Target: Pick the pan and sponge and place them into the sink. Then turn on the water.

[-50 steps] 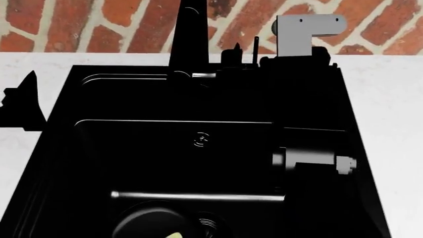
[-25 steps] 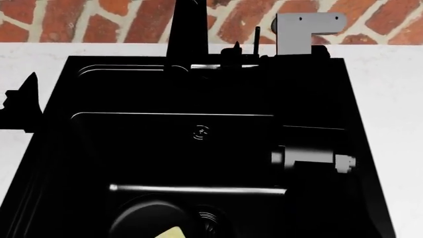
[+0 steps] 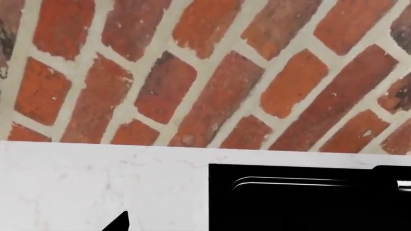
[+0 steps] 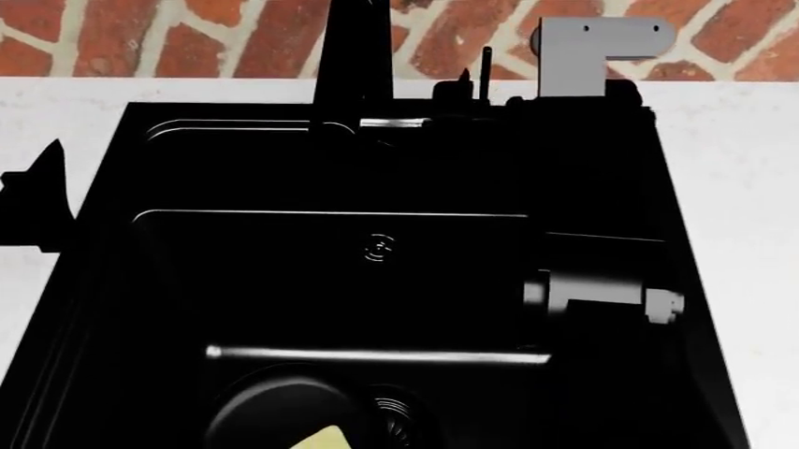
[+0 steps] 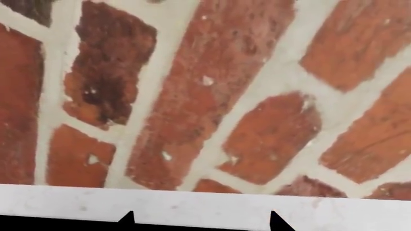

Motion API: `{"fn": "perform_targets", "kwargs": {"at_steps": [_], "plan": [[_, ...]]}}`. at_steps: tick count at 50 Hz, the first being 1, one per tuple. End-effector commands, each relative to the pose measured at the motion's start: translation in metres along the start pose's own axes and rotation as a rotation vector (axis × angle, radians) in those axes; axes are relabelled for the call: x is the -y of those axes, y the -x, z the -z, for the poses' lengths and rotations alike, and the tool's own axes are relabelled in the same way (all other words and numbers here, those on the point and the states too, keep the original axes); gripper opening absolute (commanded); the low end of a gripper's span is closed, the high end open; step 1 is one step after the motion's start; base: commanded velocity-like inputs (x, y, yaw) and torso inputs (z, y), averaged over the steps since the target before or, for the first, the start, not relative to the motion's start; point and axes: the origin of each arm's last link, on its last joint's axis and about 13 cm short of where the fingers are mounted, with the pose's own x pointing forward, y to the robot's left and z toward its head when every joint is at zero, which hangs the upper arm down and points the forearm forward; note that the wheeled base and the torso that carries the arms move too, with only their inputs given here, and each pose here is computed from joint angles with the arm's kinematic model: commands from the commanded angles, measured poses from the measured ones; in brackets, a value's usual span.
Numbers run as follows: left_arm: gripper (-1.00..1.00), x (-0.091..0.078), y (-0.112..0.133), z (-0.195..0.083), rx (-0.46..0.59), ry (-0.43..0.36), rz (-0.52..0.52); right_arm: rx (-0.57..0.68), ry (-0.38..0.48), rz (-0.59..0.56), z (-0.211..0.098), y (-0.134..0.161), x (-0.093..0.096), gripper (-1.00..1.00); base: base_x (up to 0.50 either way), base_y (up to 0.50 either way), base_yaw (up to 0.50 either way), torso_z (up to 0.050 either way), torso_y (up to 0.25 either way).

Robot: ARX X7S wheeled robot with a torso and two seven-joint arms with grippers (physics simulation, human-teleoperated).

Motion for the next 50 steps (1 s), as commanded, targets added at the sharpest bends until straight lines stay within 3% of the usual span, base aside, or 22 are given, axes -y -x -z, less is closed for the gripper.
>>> {"fn": "perform_targets", "kwargs": {"at_steps": [1, 50], "plan": [[1.0, -0.002, 0.001, -0.001, -0.001, 0.007, -0.003, -0.004, -0.008, 0.037, 0.001, 0.002, 0.008, 1.0, 0.0, 0.0, 0.0, 0.0, 0.0], [1.0, -0.003, 0.002, 0.002, -0.01, 0.0, -0.016, -0.046, -0.07, 0.104, 0.021, 0.009, 0.026, 1.0, 0.0, 0.0, 0.0, 0.0, 0.0]]}}
